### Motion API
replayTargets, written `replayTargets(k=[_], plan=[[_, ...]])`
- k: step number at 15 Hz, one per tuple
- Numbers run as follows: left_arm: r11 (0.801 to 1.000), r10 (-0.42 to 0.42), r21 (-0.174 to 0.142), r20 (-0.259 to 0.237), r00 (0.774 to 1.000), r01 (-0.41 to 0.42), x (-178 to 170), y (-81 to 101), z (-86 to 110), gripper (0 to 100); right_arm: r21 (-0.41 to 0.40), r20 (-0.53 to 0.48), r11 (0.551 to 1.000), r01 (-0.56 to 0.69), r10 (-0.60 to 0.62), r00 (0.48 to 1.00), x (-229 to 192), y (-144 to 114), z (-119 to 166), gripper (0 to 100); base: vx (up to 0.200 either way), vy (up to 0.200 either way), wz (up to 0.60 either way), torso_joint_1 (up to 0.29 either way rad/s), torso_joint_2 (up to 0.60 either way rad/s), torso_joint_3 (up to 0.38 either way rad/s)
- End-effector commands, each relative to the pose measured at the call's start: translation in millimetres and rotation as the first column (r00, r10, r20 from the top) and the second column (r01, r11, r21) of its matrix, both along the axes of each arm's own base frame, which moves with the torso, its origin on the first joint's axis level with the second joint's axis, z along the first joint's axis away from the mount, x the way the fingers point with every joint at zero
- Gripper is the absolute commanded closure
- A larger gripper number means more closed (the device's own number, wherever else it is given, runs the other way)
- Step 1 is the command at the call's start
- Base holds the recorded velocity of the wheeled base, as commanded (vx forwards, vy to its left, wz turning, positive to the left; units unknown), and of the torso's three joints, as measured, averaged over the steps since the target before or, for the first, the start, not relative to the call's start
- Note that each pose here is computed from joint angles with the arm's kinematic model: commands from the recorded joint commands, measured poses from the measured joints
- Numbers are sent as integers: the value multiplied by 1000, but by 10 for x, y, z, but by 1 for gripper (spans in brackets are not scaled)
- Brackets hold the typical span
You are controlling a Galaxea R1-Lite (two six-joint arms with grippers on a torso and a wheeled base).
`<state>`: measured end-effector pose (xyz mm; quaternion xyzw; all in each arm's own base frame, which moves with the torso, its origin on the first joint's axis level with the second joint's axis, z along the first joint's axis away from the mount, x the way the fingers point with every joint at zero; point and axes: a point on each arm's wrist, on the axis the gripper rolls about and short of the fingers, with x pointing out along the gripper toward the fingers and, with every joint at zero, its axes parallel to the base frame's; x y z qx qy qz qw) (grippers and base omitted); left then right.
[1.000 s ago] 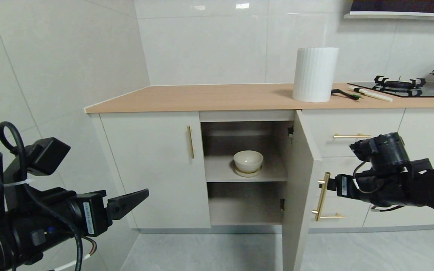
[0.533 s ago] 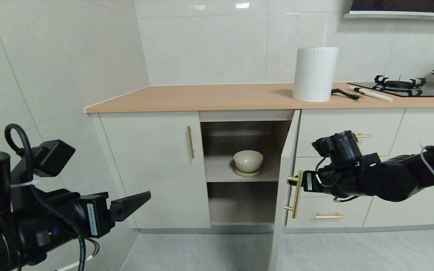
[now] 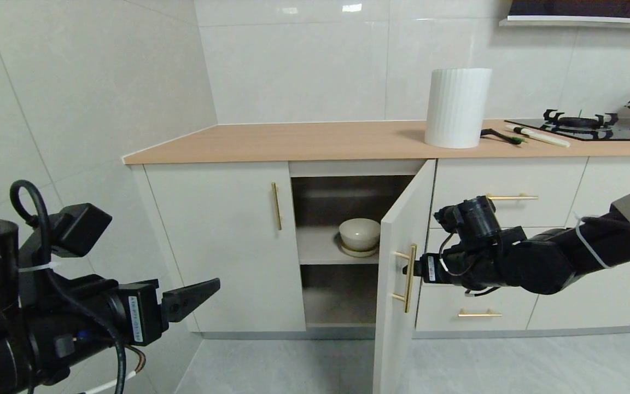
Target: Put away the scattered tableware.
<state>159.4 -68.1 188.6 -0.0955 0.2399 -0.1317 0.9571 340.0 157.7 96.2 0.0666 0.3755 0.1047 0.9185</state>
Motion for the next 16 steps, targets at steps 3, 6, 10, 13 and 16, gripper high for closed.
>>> replayTargets(k=[3, 6, 10, 13, 16], plan=[[1000, 0, 2, 0, 1000, 0, 8, -3, 1, 0, 0, 1, 1000, -9, 9, 1000, 26, 51, -78, 0, 0, 0, 0, 0, 0, 0], [1000, 2, 6, -8, 1000, -2, 16, -7, -16, 0, 7, 12, 1000, -17, 17, 1000, 35, 94, -106, 0, 0, 0, 0, 0, 0, 0], [1000, 0, 8, -12, 1000, 0, 13, -6, -26, 0, 3, 1, 1000, -22, 22, 1000, 39, 122, -154, 0, 100, 0, 0, -1, 0, 1], [1000, 0, 8, -11, 1000, 0, 14, -6, -24, 0, 15, 9, 1000, -16, 16, 1000, 55, 143, -162, 0, 200, 0, 0, 6, 4, 2], [1000, -1, 8, -9, 1000, 1, 11, -5, -22, 0, 38, 10, 999, -5, 4, 1000, 73, 179, -150, 0, 67, 0, 0, 1, 2, -1]])
